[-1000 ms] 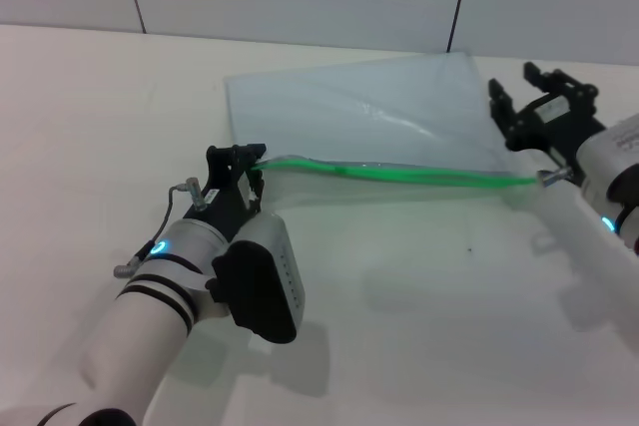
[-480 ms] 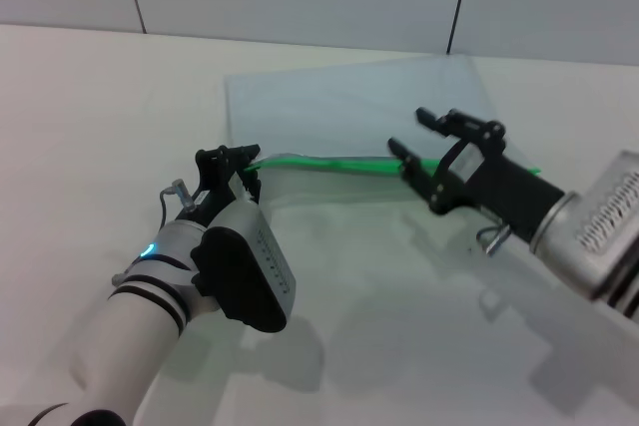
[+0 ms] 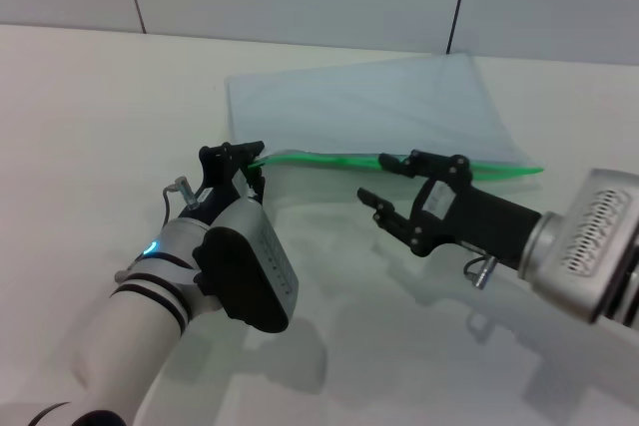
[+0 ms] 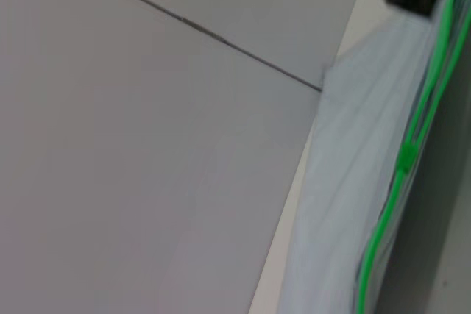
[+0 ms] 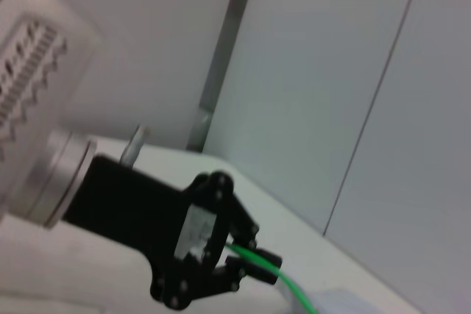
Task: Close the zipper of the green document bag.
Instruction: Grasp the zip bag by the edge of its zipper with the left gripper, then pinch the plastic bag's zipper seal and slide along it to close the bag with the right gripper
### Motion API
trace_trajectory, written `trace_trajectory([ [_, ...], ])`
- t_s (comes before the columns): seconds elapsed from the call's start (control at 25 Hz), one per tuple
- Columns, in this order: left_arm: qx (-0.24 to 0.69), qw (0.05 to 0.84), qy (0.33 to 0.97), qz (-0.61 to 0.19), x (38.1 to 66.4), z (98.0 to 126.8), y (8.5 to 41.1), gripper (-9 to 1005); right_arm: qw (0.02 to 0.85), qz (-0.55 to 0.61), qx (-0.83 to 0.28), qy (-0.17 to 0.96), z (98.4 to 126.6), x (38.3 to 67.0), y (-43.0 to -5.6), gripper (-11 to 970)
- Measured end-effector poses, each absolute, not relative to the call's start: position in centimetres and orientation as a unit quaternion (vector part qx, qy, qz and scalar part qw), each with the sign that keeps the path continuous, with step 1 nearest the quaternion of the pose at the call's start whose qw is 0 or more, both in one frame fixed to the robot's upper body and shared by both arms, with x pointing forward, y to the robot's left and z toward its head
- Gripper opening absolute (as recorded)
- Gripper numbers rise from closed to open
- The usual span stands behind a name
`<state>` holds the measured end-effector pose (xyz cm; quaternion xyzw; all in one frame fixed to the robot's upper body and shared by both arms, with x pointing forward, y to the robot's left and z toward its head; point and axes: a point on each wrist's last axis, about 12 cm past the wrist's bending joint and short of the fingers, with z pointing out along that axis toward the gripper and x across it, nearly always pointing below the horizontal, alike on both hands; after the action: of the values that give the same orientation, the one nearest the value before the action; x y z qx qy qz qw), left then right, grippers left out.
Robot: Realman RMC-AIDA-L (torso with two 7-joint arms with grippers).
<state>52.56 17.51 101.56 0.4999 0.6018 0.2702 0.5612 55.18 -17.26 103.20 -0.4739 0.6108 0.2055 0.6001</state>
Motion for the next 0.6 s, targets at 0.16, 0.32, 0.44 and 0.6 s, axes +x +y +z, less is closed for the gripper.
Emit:
trace_trajectory([
  [0.16, 0.505, 0.563, 0.597, 0.268, 52.4, 101.5, 17.3, 54, 0.579, 0.193, -0.497, 0.617, 103.0, 55.8, -16.4, 440],
  [0.32, 0.508, 0.562, 0.596, 0.266, 52.4, 101.5, 17.2, 54, 0.576, 0.188, -0.505, 0.615, 103.2, 56.1, -16.0, 439],
  [0.44, 0.509, 0.561, 0.596, 0.266, 52.3, 101.5, 17.2, 54, 0.57, 0.176, -0.514, 0.616, 103.3, 56.7, -15.7, 438],
  [0.6, 0.511, 0.561, 0.595, 0.266, 52.3, 101.5, 17.1, 54, 0.564, 0.15, -0.536, 0.609, 103.2, 57.0, -14.9, 437],
])
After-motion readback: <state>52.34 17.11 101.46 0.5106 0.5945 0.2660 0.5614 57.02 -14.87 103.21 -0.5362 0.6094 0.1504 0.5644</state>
